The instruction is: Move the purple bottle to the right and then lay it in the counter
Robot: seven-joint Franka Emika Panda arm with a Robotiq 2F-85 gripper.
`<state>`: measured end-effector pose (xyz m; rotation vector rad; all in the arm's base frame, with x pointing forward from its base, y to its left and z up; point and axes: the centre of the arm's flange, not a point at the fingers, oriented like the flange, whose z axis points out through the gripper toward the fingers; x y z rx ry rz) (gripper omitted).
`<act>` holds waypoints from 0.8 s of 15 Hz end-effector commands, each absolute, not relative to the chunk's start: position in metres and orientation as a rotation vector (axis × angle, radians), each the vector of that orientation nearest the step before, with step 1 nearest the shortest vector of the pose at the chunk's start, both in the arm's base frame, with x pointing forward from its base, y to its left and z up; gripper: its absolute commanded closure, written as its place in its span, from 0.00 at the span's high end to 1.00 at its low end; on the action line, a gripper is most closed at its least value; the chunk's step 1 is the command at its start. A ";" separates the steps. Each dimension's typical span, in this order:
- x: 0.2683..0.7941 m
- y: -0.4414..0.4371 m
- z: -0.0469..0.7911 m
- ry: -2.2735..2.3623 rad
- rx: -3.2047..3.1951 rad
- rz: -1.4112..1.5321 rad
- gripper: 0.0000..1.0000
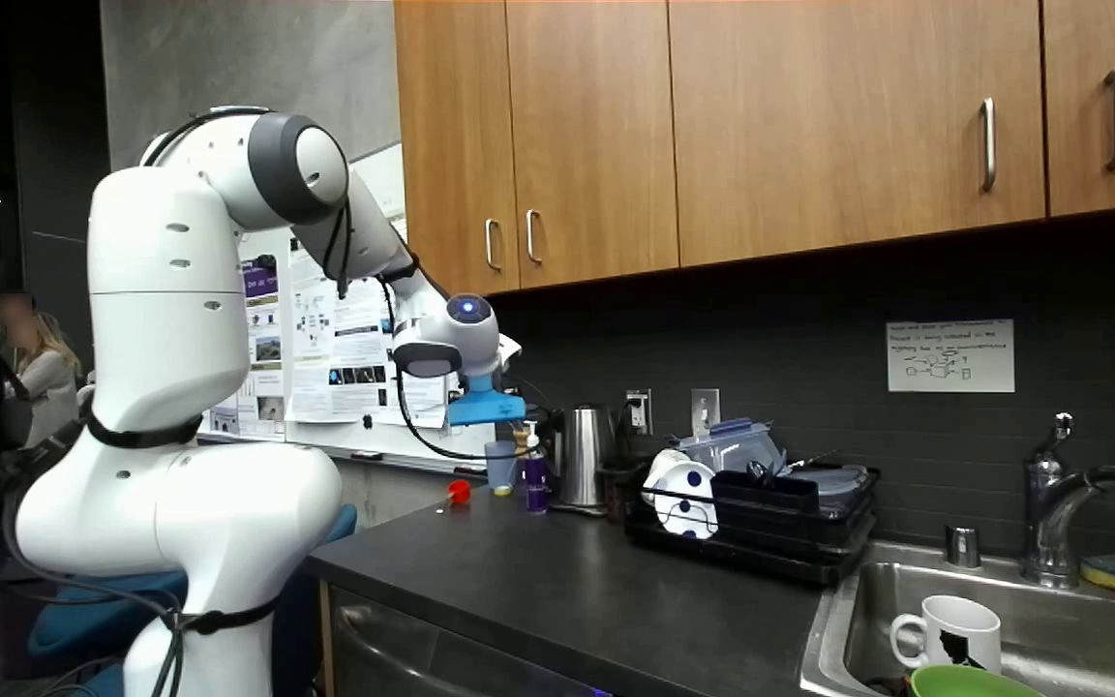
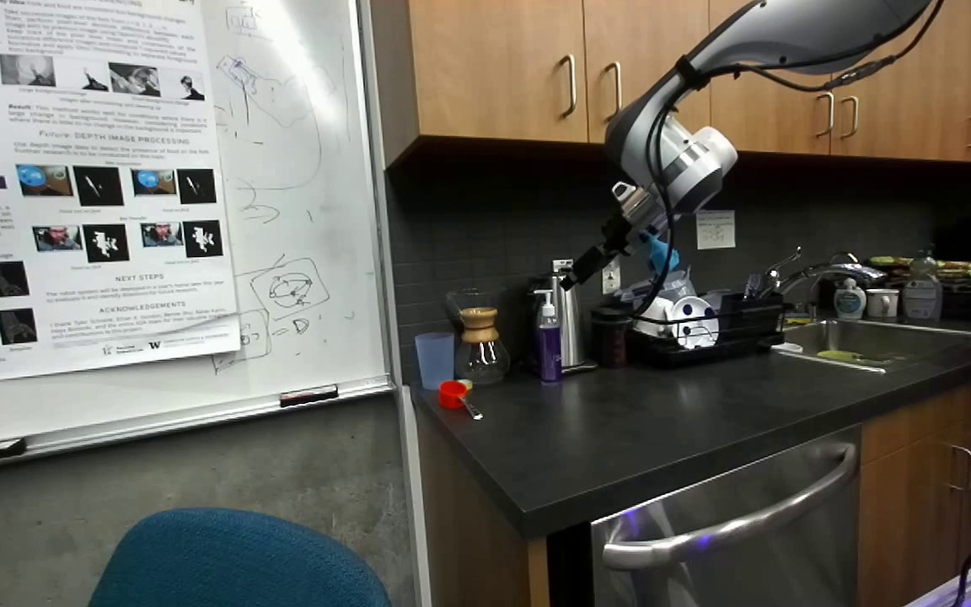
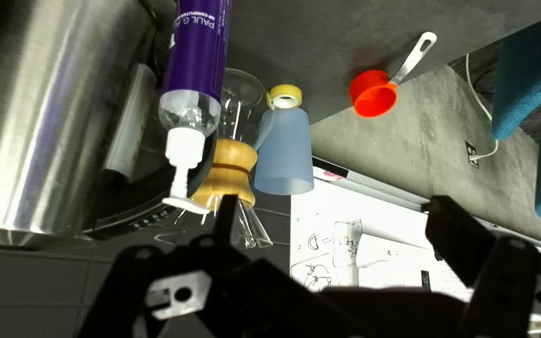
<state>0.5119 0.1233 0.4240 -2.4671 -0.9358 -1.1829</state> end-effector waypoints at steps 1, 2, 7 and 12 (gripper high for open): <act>0.519 0.126 0.416 -0.942 -2.466 -1.172 1.00; 0.521 0.125 0.410 -0.940 -2.473 -1.158 1.00; 0.526 0.119 0.389 -0.930 -2.499 -1.102 1.00; 0.535 0.118 0.371 -0.890 -2.501 -1.156 1.00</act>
